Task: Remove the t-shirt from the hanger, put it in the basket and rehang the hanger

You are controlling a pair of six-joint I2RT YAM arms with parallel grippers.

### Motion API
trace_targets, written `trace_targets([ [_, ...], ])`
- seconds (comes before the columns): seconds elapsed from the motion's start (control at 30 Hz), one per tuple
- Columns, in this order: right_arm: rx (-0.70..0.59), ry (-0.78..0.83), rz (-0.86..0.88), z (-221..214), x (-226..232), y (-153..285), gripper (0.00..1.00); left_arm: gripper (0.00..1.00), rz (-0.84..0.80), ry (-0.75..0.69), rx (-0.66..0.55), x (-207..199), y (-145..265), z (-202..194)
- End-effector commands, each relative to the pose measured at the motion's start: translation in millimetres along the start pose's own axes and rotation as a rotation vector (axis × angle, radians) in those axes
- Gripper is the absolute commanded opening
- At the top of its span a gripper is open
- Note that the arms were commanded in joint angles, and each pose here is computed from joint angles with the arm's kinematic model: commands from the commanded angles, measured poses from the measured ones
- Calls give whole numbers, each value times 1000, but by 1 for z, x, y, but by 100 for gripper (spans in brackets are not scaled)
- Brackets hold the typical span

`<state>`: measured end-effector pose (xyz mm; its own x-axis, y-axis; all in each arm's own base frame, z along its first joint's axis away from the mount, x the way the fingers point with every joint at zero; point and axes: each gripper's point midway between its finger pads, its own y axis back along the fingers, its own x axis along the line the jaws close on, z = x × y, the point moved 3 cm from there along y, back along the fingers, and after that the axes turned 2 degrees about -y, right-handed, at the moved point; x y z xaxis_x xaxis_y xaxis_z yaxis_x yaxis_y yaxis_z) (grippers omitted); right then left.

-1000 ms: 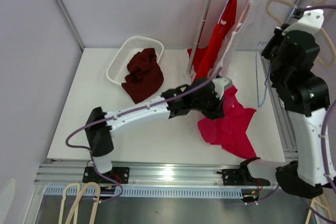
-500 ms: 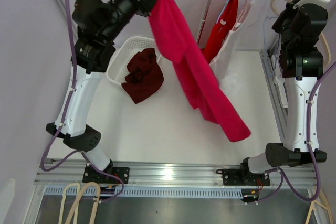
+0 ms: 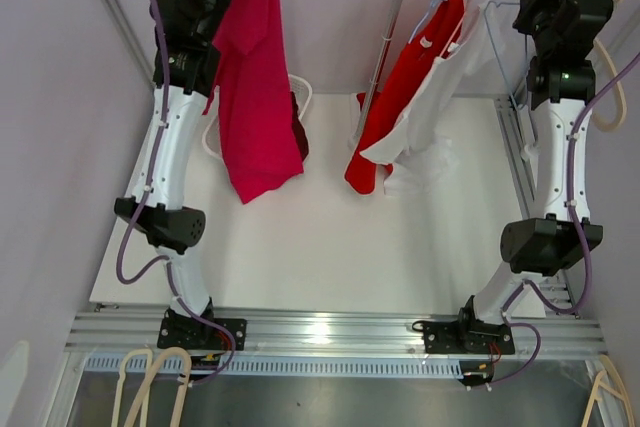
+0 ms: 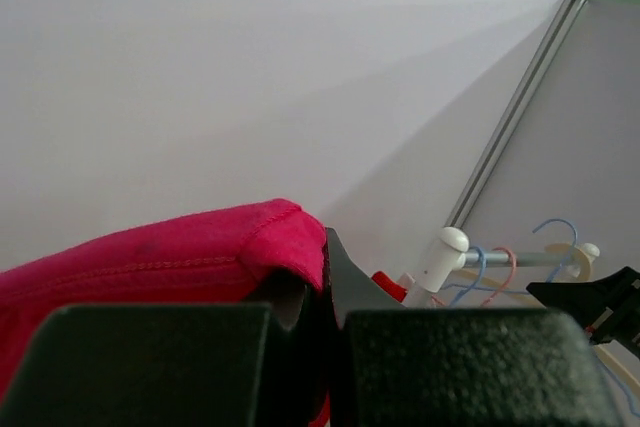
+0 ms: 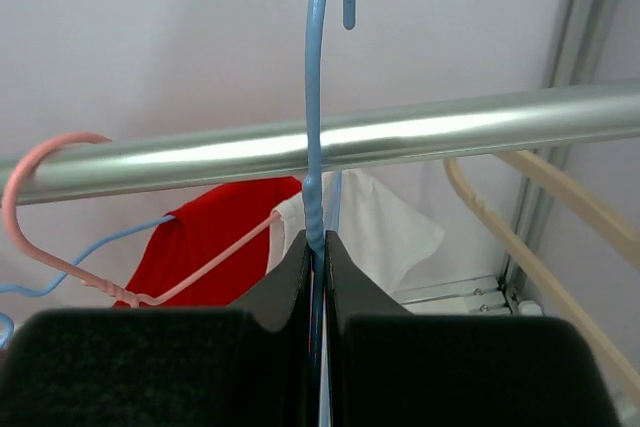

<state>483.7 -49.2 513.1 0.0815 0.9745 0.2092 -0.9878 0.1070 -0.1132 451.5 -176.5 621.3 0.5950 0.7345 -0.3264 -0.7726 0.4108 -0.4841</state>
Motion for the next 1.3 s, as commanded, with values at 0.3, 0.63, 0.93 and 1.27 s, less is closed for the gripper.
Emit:
trace_targets([
  [0.3, -60, 21, 82, -6, 8, -24, 0, 1, 142, 18, 36, 82, -10, -56],
  [0.63, 12, 47, 14, -33, -6, -13, 0, 1, 713, 270, 438, 176, 93, -238],
  [0.93, 12, 59, -62, -31, -20, 14, 12, 4, 866, 417, 616, 213, 176, -317],
  [1.27, -76, 49, -81, 16, -15, 48, 33, 2, 991, 463, 751, 265, 201, -349],
])
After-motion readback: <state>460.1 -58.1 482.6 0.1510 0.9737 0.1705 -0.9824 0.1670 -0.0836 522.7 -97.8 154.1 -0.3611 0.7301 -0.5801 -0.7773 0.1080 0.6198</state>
